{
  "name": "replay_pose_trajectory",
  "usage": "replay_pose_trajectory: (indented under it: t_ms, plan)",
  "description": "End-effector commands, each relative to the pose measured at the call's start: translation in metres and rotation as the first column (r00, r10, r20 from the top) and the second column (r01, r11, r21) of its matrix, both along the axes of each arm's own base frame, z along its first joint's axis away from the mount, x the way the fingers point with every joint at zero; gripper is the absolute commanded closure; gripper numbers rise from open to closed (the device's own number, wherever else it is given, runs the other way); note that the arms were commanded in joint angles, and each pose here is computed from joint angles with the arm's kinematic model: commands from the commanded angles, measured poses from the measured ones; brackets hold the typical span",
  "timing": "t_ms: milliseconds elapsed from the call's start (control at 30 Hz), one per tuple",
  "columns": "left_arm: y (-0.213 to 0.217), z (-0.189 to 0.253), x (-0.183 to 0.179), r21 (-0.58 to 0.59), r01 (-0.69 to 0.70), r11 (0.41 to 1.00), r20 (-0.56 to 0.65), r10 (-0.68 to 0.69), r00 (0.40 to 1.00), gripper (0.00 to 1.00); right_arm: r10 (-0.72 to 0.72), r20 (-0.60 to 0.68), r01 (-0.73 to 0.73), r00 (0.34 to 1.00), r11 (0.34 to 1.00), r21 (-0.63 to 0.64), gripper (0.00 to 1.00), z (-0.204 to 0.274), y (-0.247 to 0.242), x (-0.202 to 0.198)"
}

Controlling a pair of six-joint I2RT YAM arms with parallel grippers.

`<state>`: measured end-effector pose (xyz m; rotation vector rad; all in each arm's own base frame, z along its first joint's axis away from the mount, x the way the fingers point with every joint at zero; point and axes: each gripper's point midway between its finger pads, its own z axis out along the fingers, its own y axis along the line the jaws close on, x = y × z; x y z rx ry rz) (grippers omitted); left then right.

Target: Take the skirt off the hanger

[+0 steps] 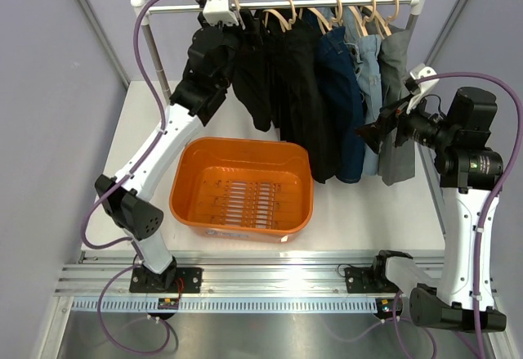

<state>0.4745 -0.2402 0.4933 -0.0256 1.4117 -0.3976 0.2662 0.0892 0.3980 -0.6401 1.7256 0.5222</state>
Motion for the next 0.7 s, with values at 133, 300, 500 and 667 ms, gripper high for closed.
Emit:
replay_pose_trajectory:
  t_ms: [133, 300, 500, 667]
  plan:
    - [0.024, 0.022, 0.026, 0.015, -0.198, 0.980, 0.123, 0.195, 0.973, 0.36, 0.028, 0.041, -0.029, 0.999, 0.999, 0.021, 0.01, 0.012, 0.005, 0.004]
    - [0.022, 0.010, 0.041, 0.043, -0.235, 0.971, 0.127, 0.228, 0.965, 0.39, 0.025, 0.046, -0.026, 0.999, 0.999, 0.021, 0.00, 0.013, 0.004, 0.006]
    - [0.025, 0.009, 0.045, 0.079, -0.254, 0.964, 0.147, 0.241, 0.959, 0.55, 0.016, 0.045, -0.017, 0.999, 1.000, 0.018, 0.01, 0.013, 0.003, 0.007]
    - [0.030, 0.016, 0.045, 0.082, -0.247, 0.966, 0.164, 0.231, 0.959, 0.78, 0.012, 0.047, -0.012, 0.999, 1.000, 0.018, 0.01, 0.014, 0.002, 0.007]
